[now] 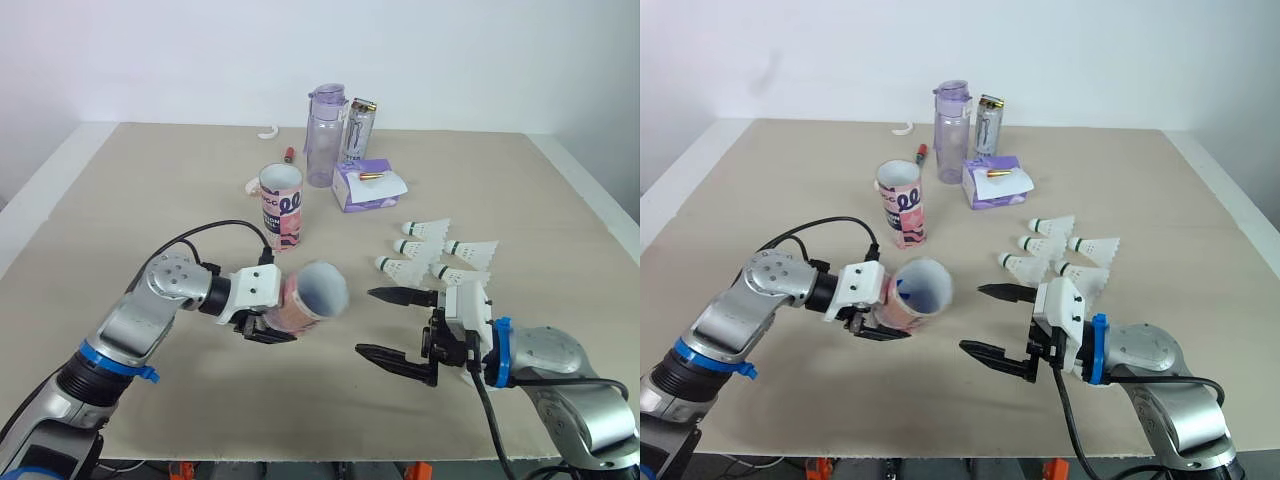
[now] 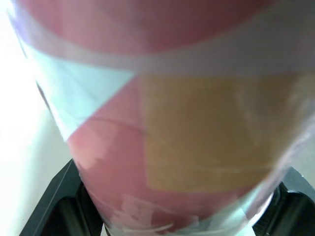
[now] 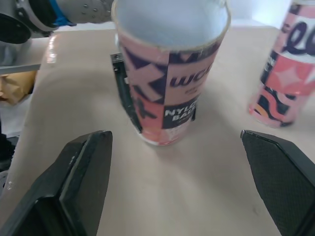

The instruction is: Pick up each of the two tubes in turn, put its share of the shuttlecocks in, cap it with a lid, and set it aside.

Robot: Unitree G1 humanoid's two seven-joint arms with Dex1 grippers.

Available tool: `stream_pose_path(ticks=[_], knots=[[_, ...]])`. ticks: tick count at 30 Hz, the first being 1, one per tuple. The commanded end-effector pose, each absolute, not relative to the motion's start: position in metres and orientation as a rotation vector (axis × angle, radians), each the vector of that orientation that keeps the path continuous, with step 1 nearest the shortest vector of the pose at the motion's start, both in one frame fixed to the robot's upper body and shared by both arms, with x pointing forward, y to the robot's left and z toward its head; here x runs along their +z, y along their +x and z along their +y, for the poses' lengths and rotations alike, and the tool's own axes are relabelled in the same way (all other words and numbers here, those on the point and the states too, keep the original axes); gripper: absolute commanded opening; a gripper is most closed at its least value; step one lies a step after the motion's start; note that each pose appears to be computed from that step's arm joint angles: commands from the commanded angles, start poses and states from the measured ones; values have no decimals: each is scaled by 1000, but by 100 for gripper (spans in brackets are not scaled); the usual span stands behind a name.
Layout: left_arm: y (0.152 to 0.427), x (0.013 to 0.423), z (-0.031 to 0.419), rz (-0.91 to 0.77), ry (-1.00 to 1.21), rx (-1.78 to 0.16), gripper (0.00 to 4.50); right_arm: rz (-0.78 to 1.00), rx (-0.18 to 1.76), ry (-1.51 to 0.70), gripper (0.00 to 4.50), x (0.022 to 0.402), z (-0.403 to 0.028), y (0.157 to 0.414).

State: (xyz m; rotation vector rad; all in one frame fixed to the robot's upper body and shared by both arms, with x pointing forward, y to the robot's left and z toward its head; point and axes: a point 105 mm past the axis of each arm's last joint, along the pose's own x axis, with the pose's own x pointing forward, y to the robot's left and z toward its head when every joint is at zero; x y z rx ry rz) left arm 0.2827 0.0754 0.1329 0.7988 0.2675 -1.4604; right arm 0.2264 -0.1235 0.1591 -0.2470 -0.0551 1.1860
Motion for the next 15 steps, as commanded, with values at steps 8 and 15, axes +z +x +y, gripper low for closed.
stream_pose_path(ticks=[8, 15], knots=[[294, 129, 65, 315, 887, -1358, 338, -91, 1026, -204, 450, 172, -142, 221], [297, 128, 63, 323, 888, -1338, 338, -27, 688, -138, 450, 164, -197, 205]])
